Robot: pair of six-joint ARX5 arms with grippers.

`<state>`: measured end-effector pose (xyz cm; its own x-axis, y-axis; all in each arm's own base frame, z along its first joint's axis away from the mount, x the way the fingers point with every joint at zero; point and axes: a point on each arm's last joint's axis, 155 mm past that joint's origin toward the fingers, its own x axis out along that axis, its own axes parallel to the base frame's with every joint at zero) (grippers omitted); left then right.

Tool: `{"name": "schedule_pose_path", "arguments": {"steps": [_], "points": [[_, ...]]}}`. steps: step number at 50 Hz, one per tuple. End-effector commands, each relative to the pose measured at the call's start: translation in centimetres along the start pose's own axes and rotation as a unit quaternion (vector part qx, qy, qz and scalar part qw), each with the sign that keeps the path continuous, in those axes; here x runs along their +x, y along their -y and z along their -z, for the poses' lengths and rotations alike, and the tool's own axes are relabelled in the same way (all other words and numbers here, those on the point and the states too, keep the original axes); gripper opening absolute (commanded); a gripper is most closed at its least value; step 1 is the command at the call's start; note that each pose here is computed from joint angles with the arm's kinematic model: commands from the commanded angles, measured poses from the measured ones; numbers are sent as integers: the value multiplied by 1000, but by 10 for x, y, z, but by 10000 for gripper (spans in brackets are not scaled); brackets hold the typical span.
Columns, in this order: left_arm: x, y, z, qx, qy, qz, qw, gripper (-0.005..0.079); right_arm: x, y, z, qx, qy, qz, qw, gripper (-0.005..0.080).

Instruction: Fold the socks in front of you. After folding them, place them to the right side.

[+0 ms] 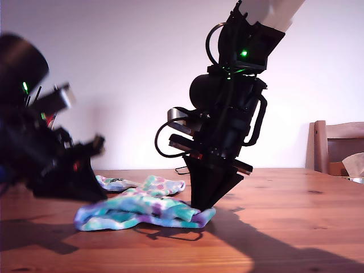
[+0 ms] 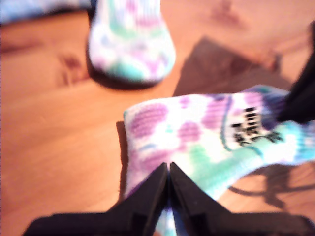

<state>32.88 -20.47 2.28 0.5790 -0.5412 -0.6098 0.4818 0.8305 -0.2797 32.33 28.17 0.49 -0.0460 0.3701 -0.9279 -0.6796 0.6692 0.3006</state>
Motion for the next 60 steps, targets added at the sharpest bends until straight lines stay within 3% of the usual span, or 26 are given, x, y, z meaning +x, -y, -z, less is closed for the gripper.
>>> {"name": "schedule_pose_path", "arguments": {"steps": [1, 17, 36, 43, 60], "points": [[3, -2, 5, 4, -1, 0, 1000, -21, 37, -6, 39, 10, -69, -18, 997, -12], [10, -3, 24, 1, -31, 5, 1000, -21, 28, -10, 31, 8, -59, -20, 998, -12], [9, -5, 35, -4, -52, 2, 999, -21, -13, -22, 8, -7, -48, -21, 999, -12], [9, -3, 40, 20, -62, 10, 998, -21, -22, -28, -5, -14, -32, -31, 999, -12], [8, 5, 43, 35, -67, 31, 997, -21, -22, -52, -23, -38, 0, -67, 997, -12]]}}
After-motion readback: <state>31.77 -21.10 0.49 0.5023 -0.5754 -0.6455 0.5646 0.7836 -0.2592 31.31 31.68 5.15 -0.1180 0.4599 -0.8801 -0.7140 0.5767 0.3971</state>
